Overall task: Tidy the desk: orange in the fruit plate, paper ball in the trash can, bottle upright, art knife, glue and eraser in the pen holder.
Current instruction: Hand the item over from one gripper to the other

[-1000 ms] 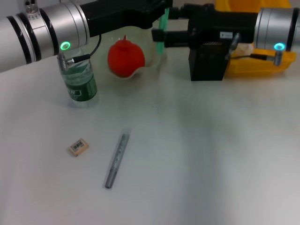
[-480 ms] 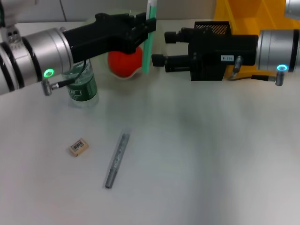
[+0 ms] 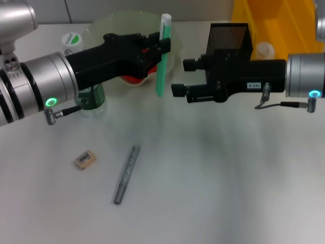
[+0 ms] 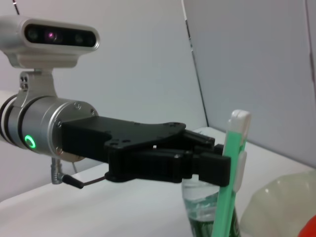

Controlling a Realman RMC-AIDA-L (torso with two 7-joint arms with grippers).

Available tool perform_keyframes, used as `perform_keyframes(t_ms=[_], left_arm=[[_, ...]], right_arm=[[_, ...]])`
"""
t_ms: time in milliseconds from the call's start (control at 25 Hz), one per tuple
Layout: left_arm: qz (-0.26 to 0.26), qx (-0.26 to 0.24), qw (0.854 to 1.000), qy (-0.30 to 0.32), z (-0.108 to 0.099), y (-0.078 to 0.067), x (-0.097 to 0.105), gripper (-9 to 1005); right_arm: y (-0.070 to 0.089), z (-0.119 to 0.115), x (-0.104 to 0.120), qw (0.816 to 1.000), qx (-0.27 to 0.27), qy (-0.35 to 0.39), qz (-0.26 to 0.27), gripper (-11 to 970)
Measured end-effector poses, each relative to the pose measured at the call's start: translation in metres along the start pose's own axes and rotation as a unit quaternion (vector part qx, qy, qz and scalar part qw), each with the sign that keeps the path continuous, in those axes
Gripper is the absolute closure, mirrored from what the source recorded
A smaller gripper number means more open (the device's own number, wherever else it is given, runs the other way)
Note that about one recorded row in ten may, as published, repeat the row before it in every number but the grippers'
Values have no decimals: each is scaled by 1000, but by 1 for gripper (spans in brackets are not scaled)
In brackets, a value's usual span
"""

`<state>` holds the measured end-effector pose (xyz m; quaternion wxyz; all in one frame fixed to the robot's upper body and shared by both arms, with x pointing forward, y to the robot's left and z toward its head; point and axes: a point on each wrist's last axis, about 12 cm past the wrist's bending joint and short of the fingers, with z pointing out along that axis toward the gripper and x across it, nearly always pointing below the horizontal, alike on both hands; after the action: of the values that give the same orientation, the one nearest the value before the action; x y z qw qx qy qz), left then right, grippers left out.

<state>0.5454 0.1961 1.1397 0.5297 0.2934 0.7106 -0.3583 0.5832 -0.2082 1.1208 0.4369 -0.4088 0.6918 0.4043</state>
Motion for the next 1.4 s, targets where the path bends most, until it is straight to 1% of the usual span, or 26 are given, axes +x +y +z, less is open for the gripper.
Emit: perform_keyframes(t_ms=[200,280,320,480,520,560,720,1080,1400], left_arm=[[-3,3,1000,-3,-3,-5,6,776],[-3,3,1000,-3,-3,-5,6,776],[-5,4,1000,-4,-5,-7,10,775],[-6,7,1000,-3,-6,-9,11,775],[-8,10,1000,-2,-5,-11,12,774],[-7,22,1000,2,-3,-17,16,774],[-6,26,1000,6,-3,-19,19,773],[-12,30,999,3,-2,-21,22,772],[-13,29,999,5,-1,-20,25,770]], right_arm=[[4,-2,7,1000,-6,8,6,178],[4,-3,10,1000,-5,10,9,178],[5,-3,11,1000,-5,10,10,178],[7,-1,15,1000,-8,9,17,178],[7,0,16,1000,-8,9,18,178],[8,1,16,1000,-9,10,19,178],[9,5,20,1000,-14,12,24,178],[7,12,20,1000,-5,-1,30,179],[8,17,16,1000,-15,-5,24,179]])
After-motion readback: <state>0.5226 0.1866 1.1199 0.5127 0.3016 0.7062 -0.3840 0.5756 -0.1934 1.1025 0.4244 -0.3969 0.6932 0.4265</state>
